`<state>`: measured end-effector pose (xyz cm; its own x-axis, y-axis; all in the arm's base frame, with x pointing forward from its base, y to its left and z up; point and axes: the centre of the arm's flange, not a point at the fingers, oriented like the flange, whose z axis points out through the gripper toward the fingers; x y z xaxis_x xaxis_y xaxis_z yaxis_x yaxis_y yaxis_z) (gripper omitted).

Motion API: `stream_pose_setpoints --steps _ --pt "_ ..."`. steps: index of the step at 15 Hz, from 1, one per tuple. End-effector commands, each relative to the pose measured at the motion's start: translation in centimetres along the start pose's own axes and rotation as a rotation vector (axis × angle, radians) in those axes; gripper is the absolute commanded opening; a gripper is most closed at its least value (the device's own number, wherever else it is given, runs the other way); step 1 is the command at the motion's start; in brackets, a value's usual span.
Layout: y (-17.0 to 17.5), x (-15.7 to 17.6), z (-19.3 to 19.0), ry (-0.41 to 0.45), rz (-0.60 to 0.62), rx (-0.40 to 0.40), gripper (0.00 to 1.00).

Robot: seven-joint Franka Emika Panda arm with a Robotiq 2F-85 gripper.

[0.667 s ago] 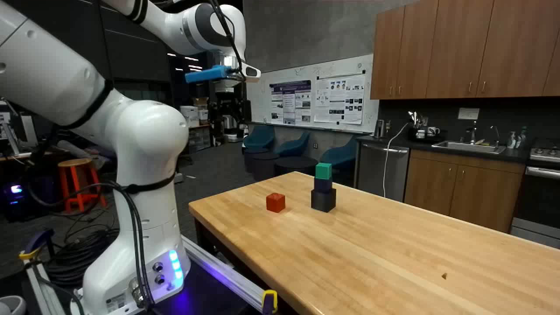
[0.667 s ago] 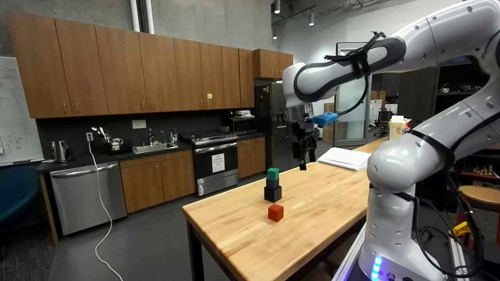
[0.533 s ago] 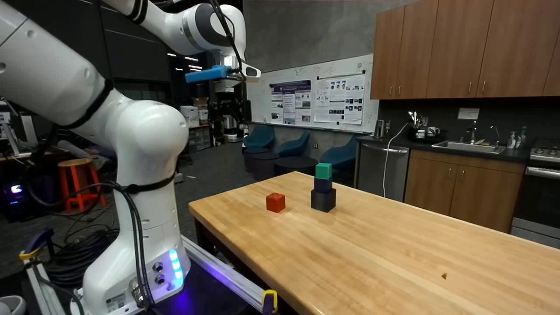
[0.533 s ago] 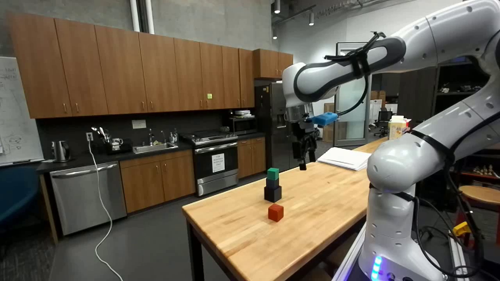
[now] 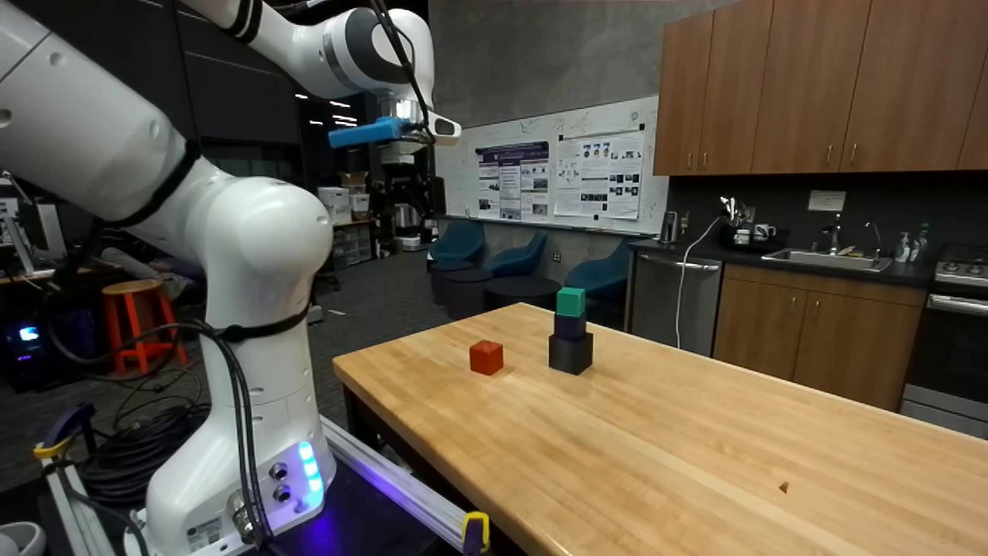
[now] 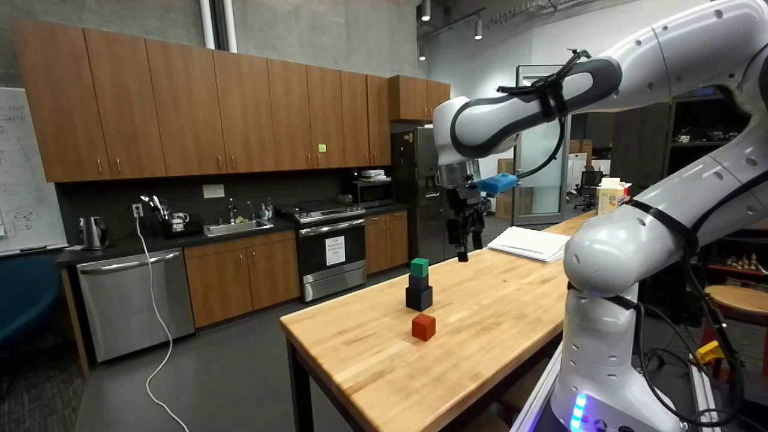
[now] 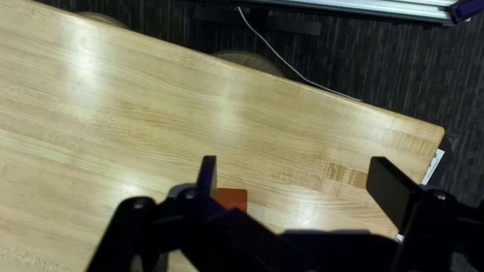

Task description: Use the green block to knock off the purple block, then put the green block on the black block

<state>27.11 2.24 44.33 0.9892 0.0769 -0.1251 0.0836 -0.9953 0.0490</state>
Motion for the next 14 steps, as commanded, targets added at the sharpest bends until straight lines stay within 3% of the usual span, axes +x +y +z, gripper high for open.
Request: stream_pose_setpoints --steps 1,8,14 --pt "-0.5 3.4 0.3 0.034 0.010 -0.016 1.00" --pt "2.1 11.0 0.8 0.067 0.016 -0.070 1.00" --pt "9.4 17.4 0.5 0.014 0.011 -0.140 1.00"
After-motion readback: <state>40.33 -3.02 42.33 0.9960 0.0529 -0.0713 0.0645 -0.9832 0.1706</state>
